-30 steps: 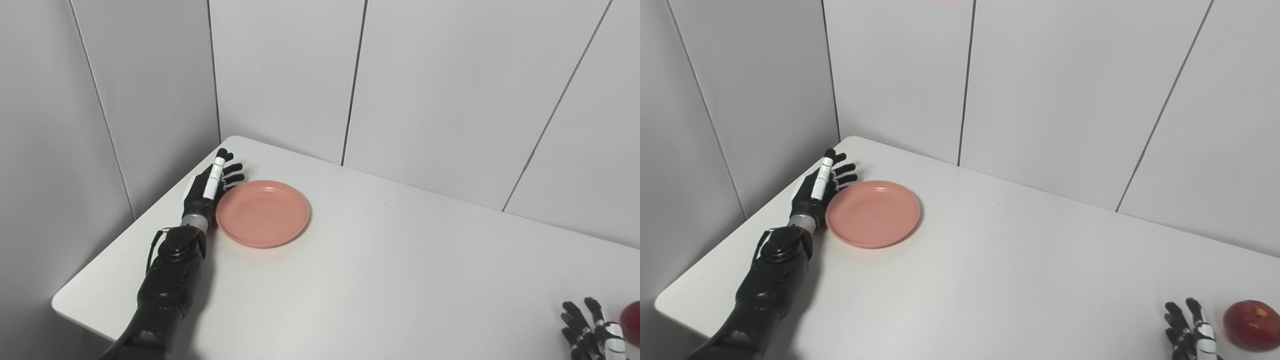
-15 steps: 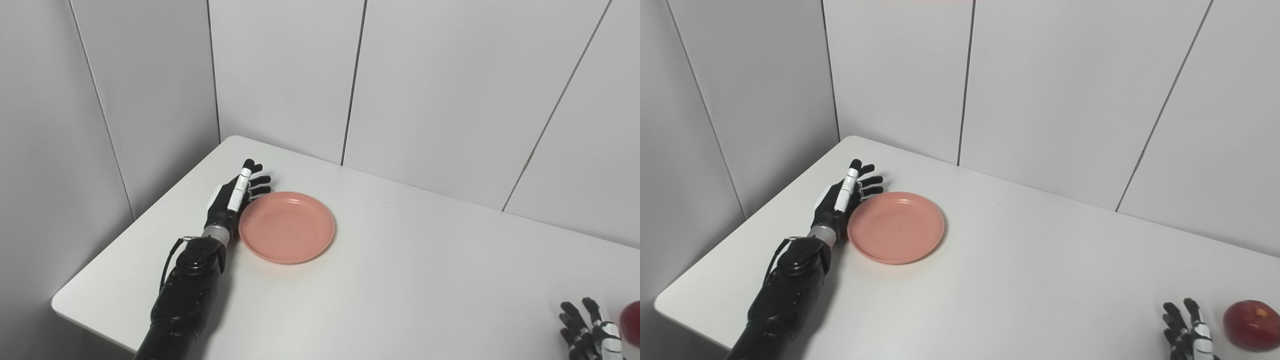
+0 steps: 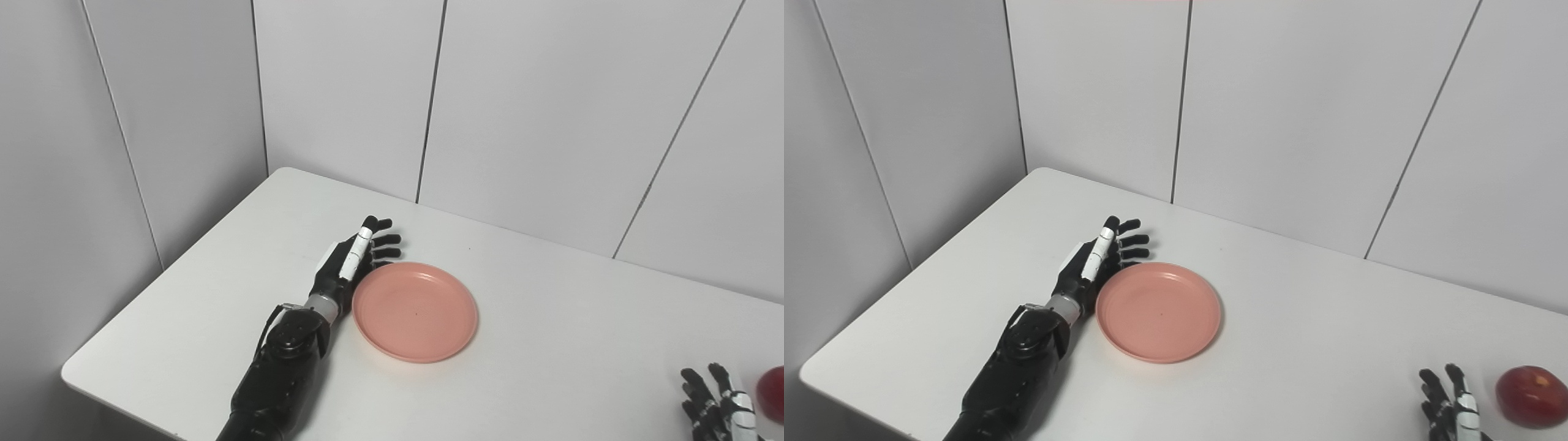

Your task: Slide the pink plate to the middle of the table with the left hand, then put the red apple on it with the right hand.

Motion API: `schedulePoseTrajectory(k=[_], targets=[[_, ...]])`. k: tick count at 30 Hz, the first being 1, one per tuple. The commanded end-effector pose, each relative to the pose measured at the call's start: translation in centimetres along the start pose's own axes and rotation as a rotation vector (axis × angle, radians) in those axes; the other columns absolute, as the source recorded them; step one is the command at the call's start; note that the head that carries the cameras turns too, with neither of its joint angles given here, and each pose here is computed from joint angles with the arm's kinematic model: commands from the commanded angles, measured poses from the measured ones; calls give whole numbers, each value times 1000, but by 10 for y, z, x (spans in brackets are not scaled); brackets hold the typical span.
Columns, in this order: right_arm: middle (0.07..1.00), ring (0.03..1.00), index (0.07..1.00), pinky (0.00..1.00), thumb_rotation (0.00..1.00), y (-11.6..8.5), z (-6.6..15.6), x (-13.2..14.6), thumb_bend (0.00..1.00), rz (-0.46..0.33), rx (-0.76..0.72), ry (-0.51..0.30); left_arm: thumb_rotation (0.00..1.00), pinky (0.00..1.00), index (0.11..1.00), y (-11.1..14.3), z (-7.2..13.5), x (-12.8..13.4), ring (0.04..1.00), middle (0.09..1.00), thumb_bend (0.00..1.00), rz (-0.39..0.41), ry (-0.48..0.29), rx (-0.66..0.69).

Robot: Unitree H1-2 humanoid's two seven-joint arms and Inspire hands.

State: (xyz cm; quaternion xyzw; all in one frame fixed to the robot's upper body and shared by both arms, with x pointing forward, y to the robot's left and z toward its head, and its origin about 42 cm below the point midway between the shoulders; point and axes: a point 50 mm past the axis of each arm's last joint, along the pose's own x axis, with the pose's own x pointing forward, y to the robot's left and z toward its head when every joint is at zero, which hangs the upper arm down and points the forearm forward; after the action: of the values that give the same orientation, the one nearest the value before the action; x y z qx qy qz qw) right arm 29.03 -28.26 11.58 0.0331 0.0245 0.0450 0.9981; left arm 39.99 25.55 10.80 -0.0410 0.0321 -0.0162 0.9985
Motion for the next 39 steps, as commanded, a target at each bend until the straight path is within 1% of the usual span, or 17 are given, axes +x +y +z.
schedulePoseTrajectory(k=[1,4,8,9,11,15,23,31,39], targets=[[928,980,1000,1000,1000,10,-2,3,666,34,8,32,937,651,797,-19,-3,4,714,752,810,-51,21,0],[940,984,1000,1000,1000,10,-3,4,682,38,2,30,923,642,788,-32,-5,4,706,743,835,-89,25,-3],[922,975,1000,1000,1000,10,-9,6,716,38,5,23,911,637,793,-52,-4,2,706,745,830,-149,36,-9],[917,963,1000,1000,1000,10,-11,7,735,38,2,20,907,637,793,-56,-4,1,704,742,829,-159,40,-13],[915,957,1000,1000,1000,10,-14,9,744,41,-2,10,905,636,793,-62,-3,-1,702,739,828,-177,44,-13],[900,929,982,1000,1000,11,-21,12,798,43,-6,0,924,647,798,-73,-3,-7,710,748,786,-211,50,-15],[887,893,952,1000,1000,29,-23,17,856,45,-16,3,914,673,804,-78,-6,-16,727,769,796,-231,76,-41],[873,879,942,1000,1000,52,-19,21,840,33,-32,-7,944,681,819,-93,-3,-18,739,788,776,-270,83,-49],[859,872,933,1000,1000,63,-17,24,881,34,-36,-9,942,686,823,-109,-4,-15,741,795,756,-298,93,-63]])
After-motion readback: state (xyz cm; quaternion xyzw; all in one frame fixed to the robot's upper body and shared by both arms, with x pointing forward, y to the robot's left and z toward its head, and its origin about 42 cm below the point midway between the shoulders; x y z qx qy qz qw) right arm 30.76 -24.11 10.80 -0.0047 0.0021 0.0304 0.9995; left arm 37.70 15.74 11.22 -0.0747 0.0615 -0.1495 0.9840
